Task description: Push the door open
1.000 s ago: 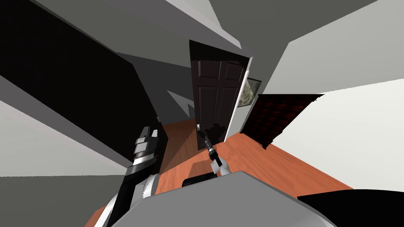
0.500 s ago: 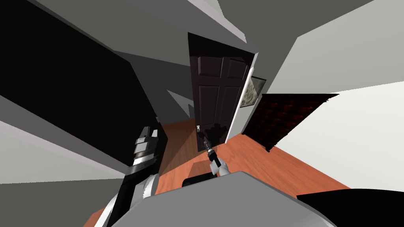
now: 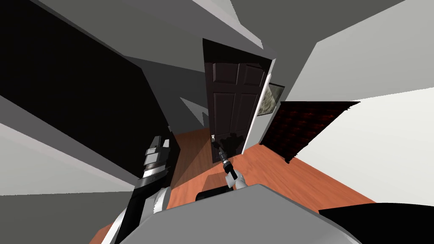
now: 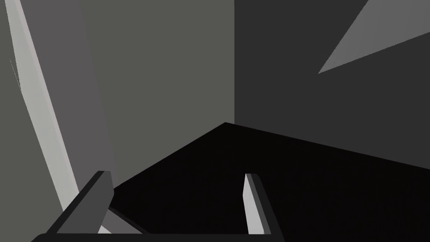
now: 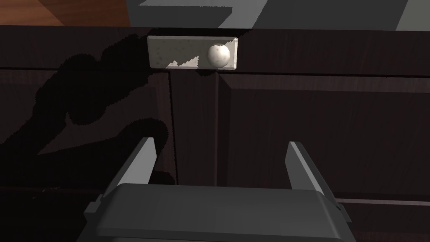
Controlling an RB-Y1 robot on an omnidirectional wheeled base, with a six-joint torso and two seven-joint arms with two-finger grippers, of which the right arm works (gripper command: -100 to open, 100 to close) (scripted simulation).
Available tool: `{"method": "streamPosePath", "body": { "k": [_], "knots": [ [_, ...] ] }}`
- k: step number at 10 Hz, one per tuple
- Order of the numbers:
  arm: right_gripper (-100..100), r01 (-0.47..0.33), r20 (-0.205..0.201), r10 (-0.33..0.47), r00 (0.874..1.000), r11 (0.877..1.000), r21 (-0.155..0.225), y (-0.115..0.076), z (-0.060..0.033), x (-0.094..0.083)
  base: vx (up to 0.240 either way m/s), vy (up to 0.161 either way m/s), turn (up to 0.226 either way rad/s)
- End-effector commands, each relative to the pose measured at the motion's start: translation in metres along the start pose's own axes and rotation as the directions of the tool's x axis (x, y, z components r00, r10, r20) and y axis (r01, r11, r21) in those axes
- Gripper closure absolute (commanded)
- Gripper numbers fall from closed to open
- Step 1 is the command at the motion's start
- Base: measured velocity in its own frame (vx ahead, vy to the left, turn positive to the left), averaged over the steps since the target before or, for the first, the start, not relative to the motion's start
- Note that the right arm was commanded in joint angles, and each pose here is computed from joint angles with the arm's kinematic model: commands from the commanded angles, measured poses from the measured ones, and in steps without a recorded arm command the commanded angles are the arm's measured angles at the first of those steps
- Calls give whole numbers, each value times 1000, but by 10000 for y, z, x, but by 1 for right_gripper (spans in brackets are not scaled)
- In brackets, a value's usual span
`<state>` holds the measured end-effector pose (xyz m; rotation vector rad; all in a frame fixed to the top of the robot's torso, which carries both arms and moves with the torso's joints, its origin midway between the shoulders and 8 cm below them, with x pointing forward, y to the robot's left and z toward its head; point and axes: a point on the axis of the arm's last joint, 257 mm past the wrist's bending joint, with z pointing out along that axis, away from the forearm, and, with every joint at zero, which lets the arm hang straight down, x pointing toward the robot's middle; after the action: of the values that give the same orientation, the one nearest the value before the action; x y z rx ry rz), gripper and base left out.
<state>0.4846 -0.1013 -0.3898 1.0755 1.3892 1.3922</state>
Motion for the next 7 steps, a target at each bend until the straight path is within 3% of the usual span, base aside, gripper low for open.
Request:
{"method": "streamPosePath", "body": {
  "k": [1, 7],
  "knots": [
    [-100, 3, -1, -3, 1000, 1000, 0, -3, -3, -14, 105, -89, -39],
    [-100, 16, -3, -16, 1000, 1000, 3, -13, -17, -71, 232, -137, -28]
  ]
}}
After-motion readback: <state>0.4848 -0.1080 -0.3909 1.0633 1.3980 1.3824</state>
